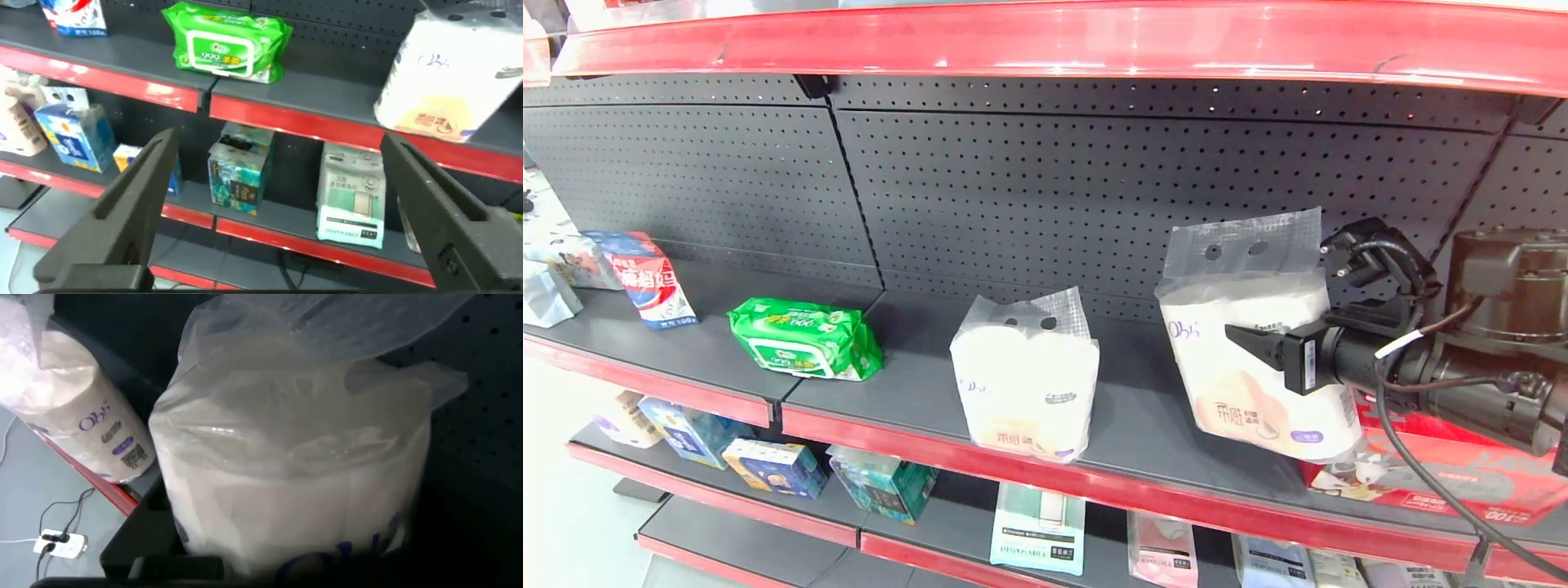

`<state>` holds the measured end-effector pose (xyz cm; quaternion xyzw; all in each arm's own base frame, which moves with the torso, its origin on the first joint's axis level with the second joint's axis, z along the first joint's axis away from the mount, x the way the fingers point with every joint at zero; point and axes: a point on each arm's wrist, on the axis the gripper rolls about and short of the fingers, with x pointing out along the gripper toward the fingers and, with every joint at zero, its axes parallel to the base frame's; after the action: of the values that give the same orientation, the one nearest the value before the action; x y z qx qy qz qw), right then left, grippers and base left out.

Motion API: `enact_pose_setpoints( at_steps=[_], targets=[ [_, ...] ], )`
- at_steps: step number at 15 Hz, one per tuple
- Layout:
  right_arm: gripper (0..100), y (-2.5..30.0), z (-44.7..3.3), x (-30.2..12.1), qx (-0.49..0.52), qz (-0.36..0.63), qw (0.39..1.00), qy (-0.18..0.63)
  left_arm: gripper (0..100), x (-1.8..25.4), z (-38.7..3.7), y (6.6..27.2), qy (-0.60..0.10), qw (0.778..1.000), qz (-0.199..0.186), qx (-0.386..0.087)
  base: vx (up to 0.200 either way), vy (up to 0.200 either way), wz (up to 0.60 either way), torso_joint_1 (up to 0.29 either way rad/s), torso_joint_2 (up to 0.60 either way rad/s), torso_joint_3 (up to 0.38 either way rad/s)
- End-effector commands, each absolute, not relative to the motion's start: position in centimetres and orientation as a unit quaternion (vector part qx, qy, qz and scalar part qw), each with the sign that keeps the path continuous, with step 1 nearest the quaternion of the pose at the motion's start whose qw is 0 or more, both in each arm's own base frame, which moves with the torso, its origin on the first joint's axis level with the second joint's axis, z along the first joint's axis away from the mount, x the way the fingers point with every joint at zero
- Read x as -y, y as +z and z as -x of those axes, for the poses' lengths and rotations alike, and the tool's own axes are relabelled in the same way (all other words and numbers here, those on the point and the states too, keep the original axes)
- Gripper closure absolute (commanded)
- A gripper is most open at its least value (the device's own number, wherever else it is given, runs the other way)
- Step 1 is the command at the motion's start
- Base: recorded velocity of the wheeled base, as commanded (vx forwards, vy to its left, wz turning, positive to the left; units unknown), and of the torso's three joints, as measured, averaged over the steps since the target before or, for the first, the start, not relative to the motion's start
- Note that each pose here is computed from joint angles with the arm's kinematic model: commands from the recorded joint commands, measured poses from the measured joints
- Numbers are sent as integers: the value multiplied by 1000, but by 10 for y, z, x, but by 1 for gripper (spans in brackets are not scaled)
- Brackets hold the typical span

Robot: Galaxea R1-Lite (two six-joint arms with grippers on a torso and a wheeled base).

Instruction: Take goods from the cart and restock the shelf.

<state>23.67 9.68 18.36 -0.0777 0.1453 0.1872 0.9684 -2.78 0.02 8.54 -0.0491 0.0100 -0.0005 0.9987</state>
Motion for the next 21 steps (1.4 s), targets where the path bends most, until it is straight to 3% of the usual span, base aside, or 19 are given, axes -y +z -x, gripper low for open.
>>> enact_pose_setpoints(
  at_steps=[1,5,11,14,17,21],
  targets=[
    [100,181,-237,-97,-149,78,968,187,0,0,28,85,2,999,49,-10,0,0,0,0,0,0],
    [100,184,-240,-98,-144,81,968,188,0,3,28,86,-69,997,44,-11,0,0,0,0,0,0],
    [100,179,-242,-99,-152,86,967,187,0,0,24,86,-1,999,39,-29,0,0,0,0,0,0],
    [100,178,-241,-99,-153,91,966,188,0,-3,23,84,72,997,33,-18,0,0,0,0,0,0],
    [100,176,-243,-100,-156,94,965,189,0,-2,24,81,35,999,27,17,0,0,0,0,0,0],
    [100,175,-243,-100,-158,95,965,189,0,-1,23,76,28,999,27,3,0,0,0,0,0,0]
  ],
)
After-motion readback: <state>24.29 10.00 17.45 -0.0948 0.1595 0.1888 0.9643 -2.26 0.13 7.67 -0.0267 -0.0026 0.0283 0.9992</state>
